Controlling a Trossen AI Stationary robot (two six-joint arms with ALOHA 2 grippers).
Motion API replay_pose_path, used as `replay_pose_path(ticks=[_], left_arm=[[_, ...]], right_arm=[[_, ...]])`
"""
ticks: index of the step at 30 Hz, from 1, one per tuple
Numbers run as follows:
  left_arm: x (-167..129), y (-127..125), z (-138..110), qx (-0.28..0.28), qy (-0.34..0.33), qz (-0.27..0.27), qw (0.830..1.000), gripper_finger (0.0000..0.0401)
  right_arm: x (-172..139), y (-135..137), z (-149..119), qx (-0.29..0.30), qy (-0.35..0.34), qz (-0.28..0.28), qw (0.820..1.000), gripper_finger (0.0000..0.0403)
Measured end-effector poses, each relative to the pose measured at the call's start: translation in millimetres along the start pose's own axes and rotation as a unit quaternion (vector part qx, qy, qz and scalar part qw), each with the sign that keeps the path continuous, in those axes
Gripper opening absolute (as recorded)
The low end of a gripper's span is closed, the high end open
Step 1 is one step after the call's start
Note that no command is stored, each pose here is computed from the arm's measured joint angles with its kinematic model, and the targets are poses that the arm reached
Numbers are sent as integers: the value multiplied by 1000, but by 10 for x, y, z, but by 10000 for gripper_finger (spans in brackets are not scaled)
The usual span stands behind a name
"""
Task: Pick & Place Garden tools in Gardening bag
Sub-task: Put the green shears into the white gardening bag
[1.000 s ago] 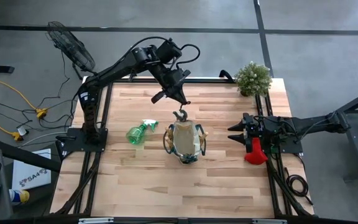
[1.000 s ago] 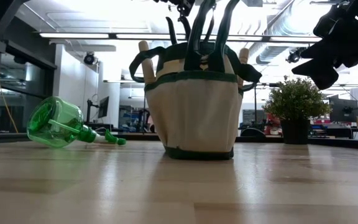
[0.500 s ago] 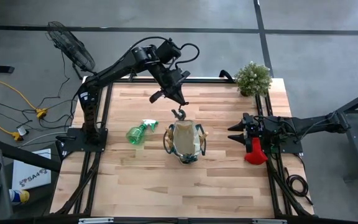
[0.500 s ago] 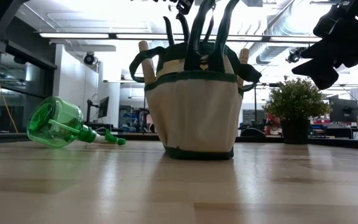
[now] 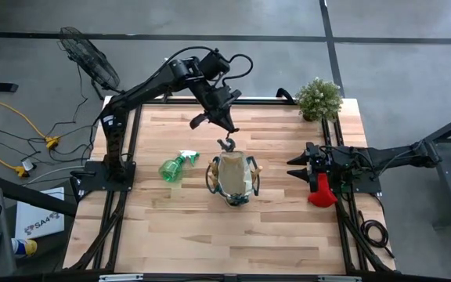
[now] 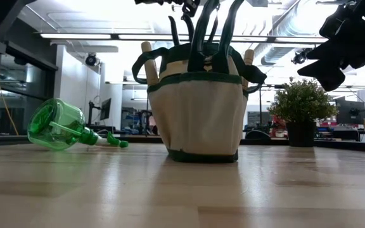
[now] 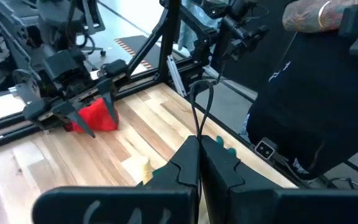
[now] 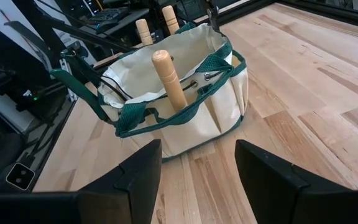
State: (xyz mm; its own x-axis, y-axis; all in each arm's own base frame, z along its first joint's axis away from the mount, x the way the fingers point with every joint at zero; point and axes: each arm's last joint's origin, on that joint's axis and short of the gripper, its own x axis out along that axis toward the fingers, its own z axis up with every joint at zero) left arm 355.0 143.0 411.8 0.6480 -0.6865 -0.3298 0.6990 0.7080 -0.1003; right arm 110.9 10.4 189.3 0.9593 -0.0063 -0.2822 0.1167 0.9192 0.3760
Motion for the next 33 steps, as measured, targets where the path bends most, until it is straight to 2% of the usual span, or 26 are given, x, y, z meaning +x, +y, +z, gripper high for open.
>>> replay_pose_path(ticks=[33], left_arm=[[138, 333, -320, -55, -1, -26, 998, 0]], right_arm=[[0, 0, 0, 0, 0, 0, 1000, 197]])
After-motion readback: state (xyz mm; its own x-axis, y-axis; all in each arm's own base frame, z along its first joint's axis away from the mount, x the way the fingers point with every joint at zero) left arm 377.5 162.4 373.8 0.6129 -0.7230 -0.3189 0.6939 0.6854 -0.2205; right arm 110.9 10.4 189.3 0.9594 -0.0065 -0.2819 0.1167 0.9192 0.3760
